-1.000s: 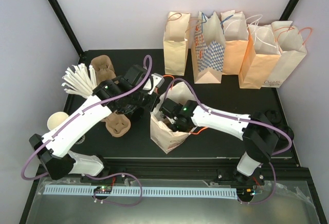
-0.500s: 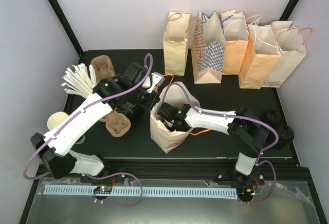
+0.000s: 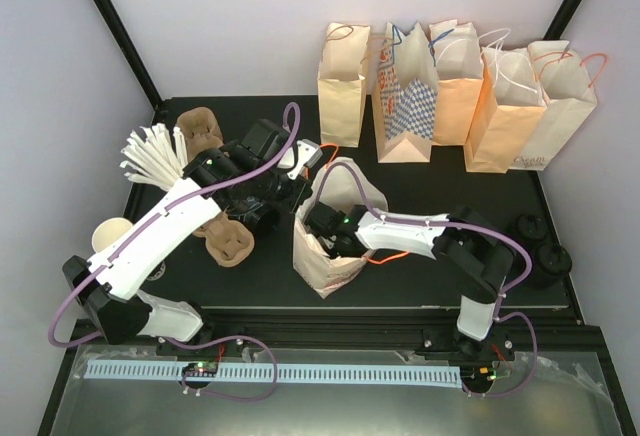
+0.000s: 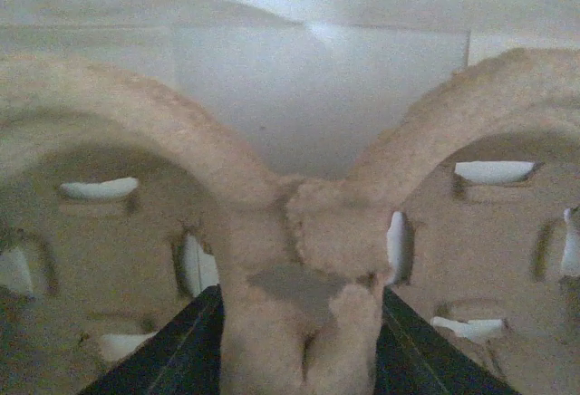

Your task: Pack the takeout coffee

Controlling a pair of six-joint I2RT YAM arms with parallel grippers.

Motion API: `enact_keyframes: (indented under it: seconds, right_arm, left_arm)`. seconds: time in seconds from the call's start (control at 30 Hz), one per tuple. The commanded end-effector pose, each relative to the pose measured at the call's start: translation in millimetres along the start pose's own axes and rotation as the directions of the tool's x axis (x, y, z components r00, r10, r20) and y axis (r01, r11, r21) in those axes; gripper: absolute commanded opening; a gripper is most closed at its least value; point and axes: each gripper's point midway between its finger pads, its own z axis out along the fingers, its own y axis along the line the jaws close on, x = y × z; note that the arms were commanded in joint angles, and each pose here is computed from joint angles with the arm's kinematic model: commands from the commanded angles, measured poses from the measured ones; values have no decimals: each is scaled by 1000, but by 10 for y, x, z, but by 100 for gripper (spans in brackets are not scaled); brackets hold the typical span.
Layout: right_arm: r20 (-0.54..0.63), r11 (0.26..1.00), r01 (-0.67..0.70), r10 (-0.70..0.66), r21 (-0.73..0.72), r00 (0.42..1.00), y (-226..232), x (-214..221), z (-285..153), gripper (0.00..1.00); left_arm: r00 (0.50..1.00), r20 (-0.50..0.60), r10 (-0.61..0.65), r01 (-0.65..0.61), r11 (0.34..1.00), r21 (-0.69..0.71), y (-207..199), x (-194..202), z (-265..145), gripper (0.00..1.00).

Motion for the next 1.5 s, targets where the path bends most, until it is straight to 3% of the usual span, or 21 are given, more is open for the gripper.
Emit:
enact_keyframes:
  seconds: [0.0,0.3,0.37,0.43,0.47,1.0,1.47]
  right_arm:
    - [-144,997,-46,54,58,988,-117,461,480,43]
    - [19,997,-51,50,57,999,-148,152,23,69]
    - [55,997,-49,46,61,997,-160,61,-139,80]
    - [75,997,-49,44,65,996,-168,-2,-260,98]
    - [84,997,-48,43,64,996,-167,-31,-316,100]
    - [268,984,-137,104,111,958,-387,-318,-1416,100]
    - [520,962,-252,166,100,838,-781,-494,-2655,99]
  left_arm:
    - [995,100,29,-32,999,28,-93,-288,-202,2]
    - [996,86,23,-25,999,22,-63,-305,-139,2]
    - [997,80,25,-27,999,23,-64,-296,-124,2]
    - [997,72,25,-27,999,25,-63,-283,-117,2]
    - [997,69,25,-27,999,27,-66,-278,-112,2]
    - [998,31,46,-46,999,17,-43,-202,-90,2]
    - [998,52,38,-40,998,43,-107,-356,-86,2]
